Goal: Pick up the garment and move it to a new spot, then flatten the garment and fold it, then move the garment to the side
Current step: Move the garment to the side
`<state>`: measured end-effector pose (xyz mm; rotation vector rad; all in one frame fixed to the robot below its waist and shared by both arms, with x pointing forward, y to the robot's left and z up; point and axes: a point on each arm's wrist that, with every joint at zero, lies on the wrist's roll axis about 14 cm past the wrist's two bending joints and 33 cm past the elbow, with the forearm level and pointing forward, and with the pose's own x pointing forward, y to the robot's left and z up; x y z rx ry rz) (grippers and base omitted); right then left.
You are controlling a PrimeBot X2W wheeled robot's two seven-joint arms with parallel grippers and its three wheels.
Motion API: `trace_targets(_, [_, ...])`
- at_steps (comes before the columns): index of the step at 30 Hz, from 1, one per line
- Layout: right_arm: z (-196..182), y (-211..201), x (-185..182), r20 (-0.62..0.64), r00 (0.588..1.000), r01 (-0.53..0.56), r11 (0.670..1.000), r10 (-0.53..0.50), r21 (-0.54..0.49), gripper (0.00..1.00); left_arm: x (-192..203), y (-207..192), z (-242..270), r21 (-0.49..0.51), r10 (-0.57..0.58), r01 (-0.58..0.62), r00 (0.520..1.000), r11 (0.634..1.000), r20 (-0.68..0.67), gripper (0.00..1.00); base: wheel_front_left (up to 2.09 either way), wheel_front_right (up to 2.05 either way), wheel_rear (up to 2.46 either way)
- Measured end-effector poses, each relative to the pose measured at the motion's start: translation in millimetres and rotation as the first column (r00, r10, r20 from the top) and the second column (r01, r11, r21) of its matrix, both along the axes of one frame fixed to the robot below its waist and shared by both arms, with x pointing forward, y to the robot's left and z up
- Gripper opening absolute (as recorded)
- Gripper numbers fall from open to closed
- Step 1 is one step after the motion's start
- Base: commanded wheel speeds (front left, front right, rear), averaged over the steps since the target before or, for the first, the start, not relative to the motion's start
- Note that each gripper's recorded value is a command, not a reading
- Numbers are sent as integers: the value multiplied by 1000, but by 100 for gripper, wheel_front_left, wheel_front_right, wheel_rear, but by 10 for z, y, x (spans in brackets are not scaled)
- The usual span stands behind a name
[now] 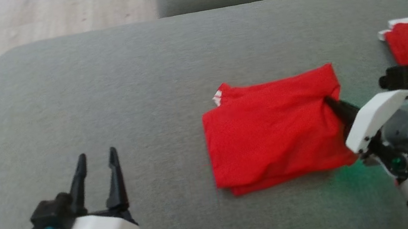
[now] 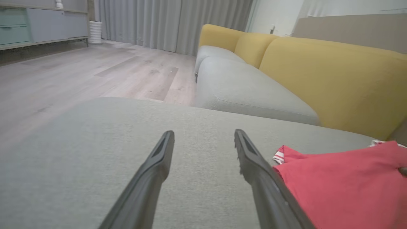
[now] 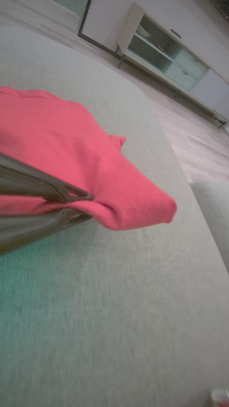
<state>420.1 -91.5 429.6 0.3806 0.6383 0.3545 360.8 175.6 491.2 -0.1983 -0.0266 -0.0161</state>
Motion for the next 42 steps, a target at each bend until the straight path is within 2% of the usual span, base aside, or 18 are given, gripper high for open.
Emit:
trace_targets(3, [113, -257, 3, 38, 997, 63, 998, -63, 4, 0, 74, -272, -17, -4, -88, 88, 996, 996, -3, 100, 0, 0, 0])
trace_targets(8, [106, -589, -192, 40, 988, 150, 989, -150, 7, 0, 227, -651, -17, -7, -201, 201, 980, 979, 0, 100, 0, 0, 0])
trace_targets(17, [192, -1098, -465, 65, 953, 297, 955, -297, 12, 0, 435, -1345, -12, -21, -390, 390, 921, 921, 11, 100, 0, 0, 0])
trace_targets(24, [175, -1245, -523, 59, 937, 345, 938, -345, 11, 0, 515, -1538, -51, -23, -437, 437, 899, 899, 7, 100, 0, 0, 0])
trace_targets(30, [185, -1181, -428, 64, 955, 292, 956, -289, -34, 0, 540, -1516, -114, -21, -435, 435, 900, 900, -7, 100, 0, 0, 0])
trace_targets(34, [312, -1089, -157, 93, 982, 179, 975, -167, -130, 0, 606, -1502, -162, -20, -433, 433, 901, 901, -15, 100, 0, 0, 0])
trace_targets(38, [565, -1097, 244, 154, 986, 99, 967, -64, -234, 0, 673, -1467, -263, -13, -425, 425, 904, 905, -37, 100, 0, 0, 0])
trace_targets(42, [666, -1187, 542, 158, 987, 77, 958, -34, -275, 0, 750, -1434, -338, -20, -415, 414, 909, 910, -51, 100, 0, 0, 0])
